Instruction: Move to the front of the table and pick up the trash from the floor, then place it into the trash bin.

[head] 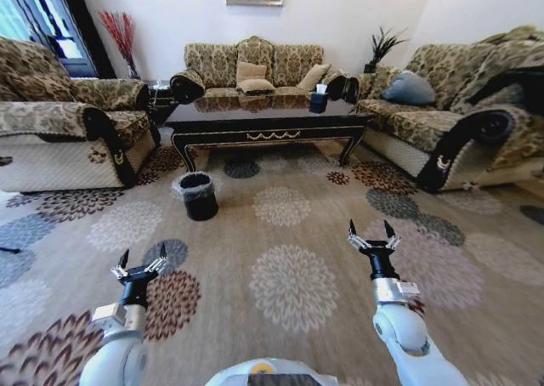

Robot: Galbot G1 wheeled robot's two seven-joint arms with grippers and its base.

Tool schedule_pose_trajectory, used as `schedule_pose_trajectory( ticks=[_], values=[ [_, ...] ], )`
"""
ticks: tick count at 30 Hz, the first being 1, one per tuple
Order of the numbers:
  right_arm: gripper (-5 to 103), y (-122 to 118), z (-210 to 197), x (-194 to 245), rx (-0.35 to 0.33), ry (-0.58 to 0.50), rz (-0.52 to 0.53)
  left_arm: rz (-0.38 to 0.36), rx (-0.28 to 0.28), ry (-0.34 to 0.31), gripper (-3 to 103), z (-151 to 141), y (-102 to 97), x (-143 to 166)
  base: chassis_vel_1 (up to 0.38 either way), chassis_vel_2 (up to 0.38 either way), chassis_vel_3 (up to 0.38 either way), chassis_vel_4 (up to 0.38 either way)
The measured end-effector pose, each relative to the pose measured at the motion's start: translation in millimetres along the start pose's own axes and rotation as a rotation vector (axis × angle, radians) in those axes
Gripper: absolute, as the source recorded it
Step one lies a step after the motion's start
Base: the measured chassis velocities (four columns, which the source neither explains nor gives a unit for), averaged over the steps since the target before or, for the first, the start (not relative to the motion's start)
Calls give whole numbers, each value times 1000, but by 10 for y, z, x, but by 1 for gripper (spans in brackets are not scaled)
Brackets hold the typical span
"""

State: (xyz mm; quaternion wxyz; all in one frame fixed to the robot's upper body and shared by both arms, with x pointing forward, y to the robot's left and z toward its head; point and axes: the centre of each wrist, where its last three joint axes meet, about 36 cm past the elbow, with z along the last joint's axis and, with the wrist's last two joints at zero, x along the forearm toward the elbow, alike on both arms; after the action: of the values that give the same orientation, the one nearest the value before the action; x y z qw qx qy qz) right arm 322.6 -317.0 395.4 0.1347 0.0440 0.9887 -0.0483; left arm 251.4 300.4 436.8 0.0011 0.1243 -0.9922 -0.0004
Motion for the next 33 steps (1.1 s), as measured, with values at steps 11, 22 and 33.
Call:
schedule_pose_trajectory(
  ticks=[11, 22, 33],
  values=[
    [100, 0, 0, 0, 0, 0, 0, 0, 0, 0, 100, 0, 0, 0, 317, -370, -322, 379],
    [100, -1, 1, 0, 0, 0, 0, 0, 0, 0, 100, 0, 0, 0, 134, -185, -140, 170],
    [100, -1, 1, 0, 0, 0, 0, 0, 0, 0, 100, 0, 0, 0, -11, 39, 24, -31]
  ],
)
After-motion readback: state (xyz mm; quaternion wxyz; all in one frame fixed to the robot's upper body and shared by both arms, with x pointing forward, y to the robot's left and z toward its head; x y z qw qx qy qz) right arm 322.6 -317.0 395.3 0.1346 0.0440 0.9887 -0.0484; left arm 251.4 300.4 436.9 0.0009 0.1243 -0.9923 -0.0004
